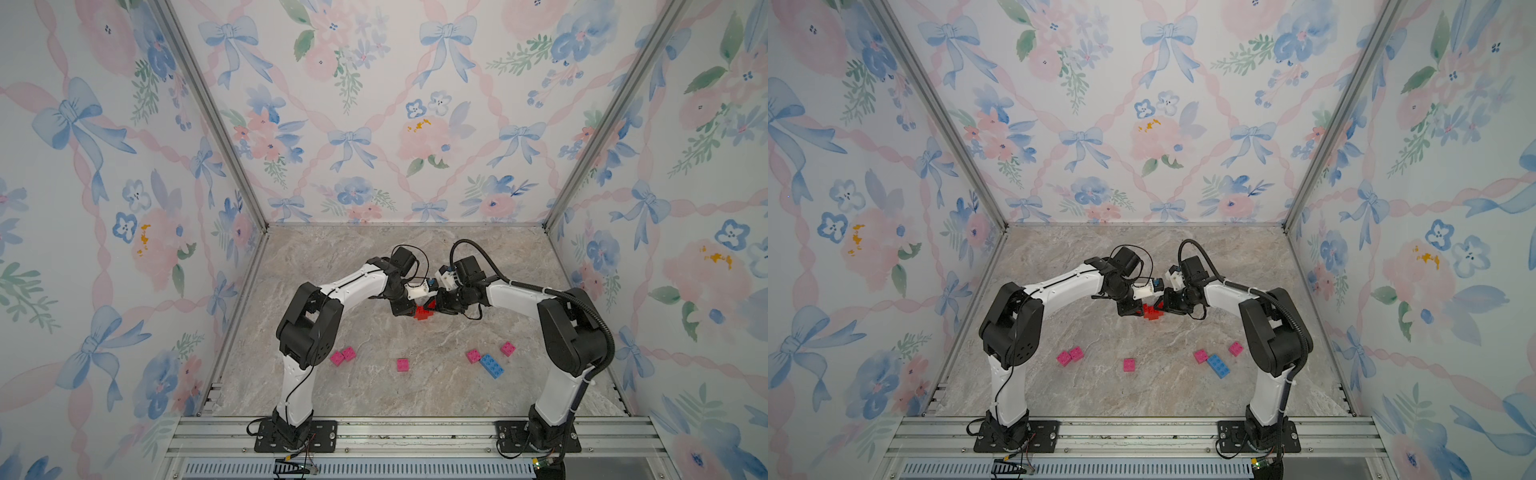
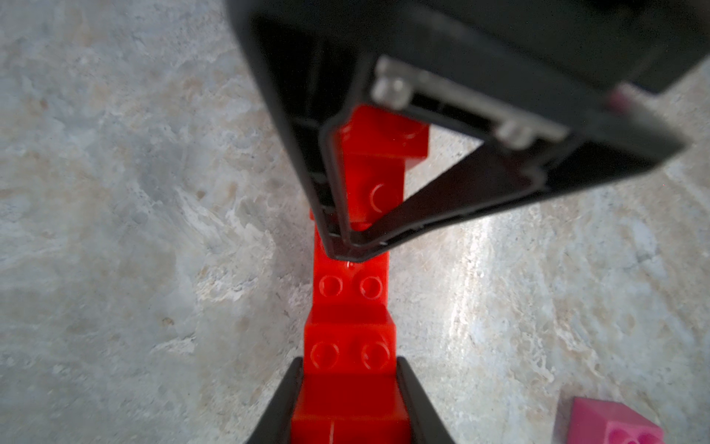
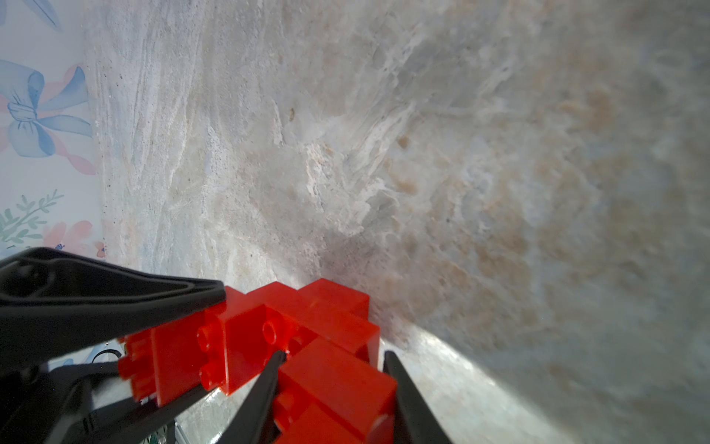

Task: Assemble the letter v with lego
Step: Assemble the lego brick with the lego brick, then pick up the lego brick from the center of the board.

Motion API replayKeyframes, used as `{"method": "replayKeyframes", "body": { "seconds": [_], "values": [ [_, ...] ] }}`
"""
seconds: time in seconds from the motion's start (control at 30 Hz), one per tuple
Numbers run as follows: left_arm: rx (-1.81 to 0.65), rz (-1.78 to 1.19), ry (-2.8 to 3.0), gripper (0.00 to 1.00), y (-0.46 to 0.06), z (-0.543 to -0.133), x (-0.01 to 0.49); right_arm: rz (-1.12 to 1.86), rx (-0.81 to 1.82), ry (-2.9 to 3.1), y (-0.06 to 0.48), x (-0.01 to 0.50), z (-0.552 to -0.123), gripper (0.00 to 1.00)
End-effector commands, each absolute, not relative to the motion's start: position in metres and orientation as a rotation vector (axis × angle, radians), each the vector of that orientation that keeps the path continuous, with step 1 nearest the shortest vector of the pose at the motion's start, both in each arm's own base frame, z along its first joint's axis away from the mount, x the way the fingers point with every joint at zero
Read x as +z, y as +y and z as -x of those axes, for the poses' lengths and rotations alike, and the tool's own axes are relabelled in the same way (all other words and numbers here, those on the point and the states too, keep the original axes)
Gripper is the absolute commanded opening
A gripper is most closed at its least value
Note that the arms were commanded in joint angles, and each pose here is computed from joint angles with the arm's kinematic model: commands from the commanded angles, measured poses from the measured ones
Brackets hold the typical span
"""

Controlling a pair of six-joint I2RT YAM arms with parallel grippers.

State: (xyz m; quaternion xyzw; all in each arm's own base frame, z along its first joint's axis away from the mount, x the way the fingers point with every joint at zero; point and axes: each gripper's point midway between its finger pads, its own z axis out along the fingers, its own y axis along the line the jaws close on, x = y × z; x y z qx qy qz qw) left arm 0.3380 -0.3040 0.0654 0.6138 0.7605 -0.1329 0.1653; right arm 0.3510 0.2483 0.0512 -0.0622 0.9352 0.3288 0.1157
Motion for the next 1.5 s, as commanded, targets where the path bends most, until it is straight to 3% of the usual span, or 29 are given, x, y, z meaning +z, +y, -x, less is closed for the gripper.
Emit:
{"method": "replayKeyframes", "body": {
  "seconds": [0.0,0.03,0.17,0.27,0.33,0.47,0.6,0.73,0.8,0.93,1.07,1.13,1.23,1.3,1.47],
  "values": [
    [-0.356,-1.768,2.255,0.00,-0.296,-0.328,0.046,0.154,0.926,2.794,0.239,0.037,-0.344,0.39],
    [-0.358,-1.767,2.244,0.01,-0.298,-0.329,0.050,0.154,0.928,2.792,0.239,0.038,-0.344,0.40],
    [-0.352,-1.757,2.210,0.69,-0.301,-0.333,0.062,0.158,0.940,2.779,0.241,0.045,-0.346,0.46],
    [-0.341,-1.739,2.167,0.89,-0.306,-0.339,0.079,0.166,0.942,2.771,0.242,0.052,-0.347,0.52],
    [-0.338,-1.727,2.123,0.96,-0.311,-0.344,0.095,0.167,0.942,2.759,0.242,0.061,-0.349,0.56],
    [-0.350,-1.669,1.997,0.98,-0.322,-0.352,0.150,0.185,0.906,2.733,0.233,0.090,-0.352,0.68],
    [-0.364,-1.575,1.915,0.98,-0.323,-0.351,0.205,0.247,0.791,2.730,0.203,0.131,-0.348,0.87],
    [-0.336,-1.392,1.949,0.98,-0.310,-0.349,0.232,0.629,0.585,2.639,0.175,0.170,-0.336,0.98],
    [-0.265,-1.184,1.981,0.98,-0.292,-0.360,0.245,0.977,0.462,2.473,0.181,0.180,-0.330,0.97],
    [-0.221,-0.703,2.063,0.98,-0.241,-0.380,0.260,1.350,0.299,2.218,0.199,0.180,-0.347,0.97],
    [-0.260,-0.463,2.084,0.98,-0.204,-0.366,0.258,1.782,0.251,2.158,0.225,0.155,-0.333,1.00],
    [-0.271,-0.401,2.082,0.97,-0.192,-0.360,0.259,1.889,0.222,2.113,0.238,0.146,-0.331,0.91],
    [-0.299,-0.329,2.071,0.88,-0.176,-0.355,0.265,1.976,0.200,2.057,0.255,0.134,-0.334,0.63],
    [-0.313,-0.302,2.061,0.77,-0.167,-0.353,0.269,2.024,0.191,2.036,0.261,0.124,-0.336,0.61],
    [-0.381,-0.279,2.058,0.79,-0.161,-0.350,0.273,2.100,0.222,2.037,0.270,0.099,-0.332,0.67]
  ]
}}
